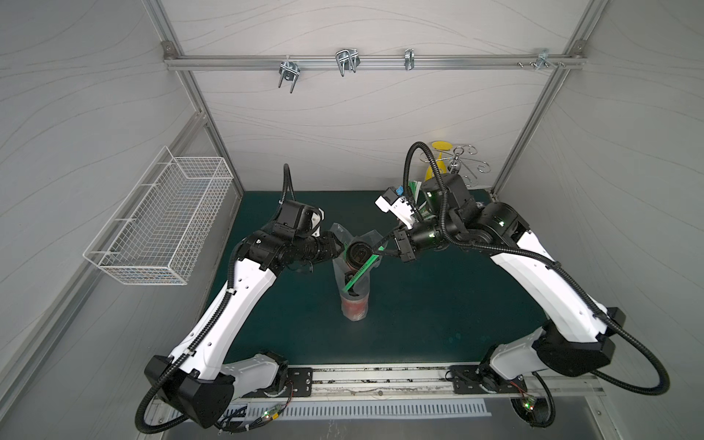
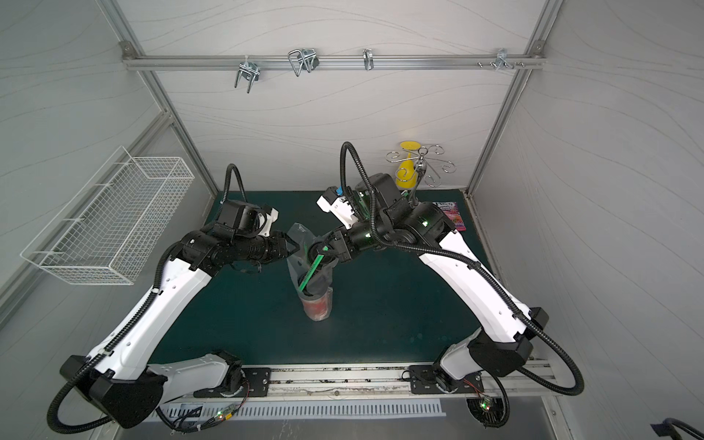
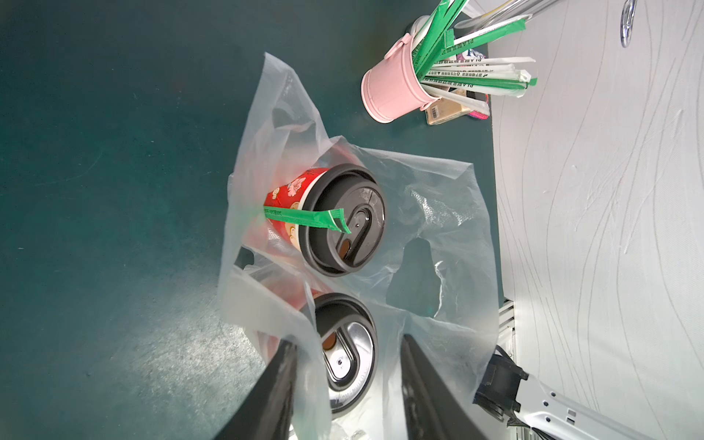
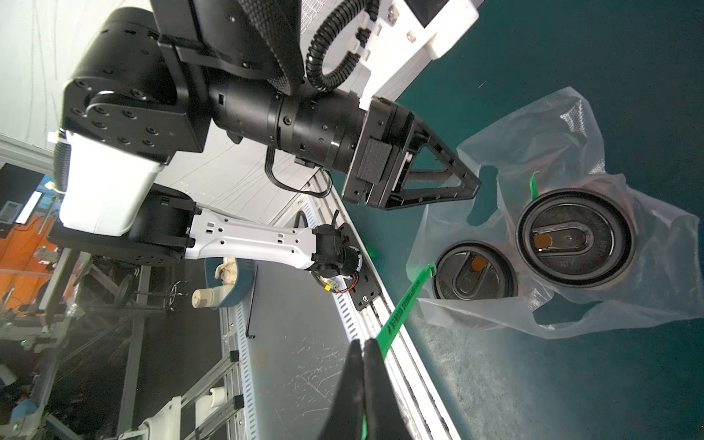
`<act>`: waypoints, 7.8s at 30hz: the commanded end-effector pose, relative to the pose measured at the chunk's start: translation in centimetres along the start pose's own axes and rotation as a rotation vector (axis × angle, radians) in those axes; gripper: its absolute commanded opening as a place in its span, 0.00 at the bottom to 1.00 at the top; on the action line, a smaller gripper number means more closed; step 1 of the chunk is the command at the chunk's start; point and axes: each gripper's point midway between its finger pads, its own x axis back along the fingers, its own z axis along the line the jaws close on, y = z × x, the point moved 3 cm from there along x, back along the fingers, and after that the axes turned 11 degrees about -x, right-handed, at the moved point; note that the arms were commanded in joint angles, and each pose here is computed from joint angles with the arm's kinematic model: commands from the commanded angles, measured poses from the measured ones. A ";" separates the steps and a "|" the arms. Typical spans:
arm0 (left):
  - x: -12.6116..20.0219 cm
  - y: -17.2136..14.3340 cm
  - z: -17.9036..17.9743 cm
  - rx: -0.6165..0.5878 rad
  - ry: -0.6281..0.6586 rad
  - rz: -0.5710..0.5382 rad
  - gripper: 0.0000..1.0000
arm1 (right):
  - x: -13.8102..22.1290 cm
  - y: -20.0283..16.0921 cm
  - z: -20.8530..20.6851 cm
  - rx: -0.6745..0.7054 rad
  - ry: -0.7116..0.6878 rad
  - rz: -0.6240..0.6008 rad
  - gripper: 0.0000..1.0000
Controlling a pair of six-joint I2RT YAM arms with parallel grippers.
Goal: Pack milk tea into plastic carrier bags
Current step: Place the straw in the plastic carrier bag, then adjust the milk tea cup in the plastic carrier bag.
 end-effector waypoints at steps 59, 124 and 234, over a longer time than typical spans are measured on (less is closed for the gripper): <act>-0.6 0.1 -0.8 -0.022 -0.067 -0.015 0.00 | -1.0 -0.2 -4.4 -0.165 -0.112 0.176 0.00; -0.3 0.1 -0.2 0.001 -0.031 -0.027 0.00 | -9.7 -4.3 -0.2 0.398 0.103 0.314 0.24; -0.1 0.3 0.6 -0.002 -0.028 -0.012 0.00 | -14.6 2.0 -18.9 0.151 -0.680 0.082 0.77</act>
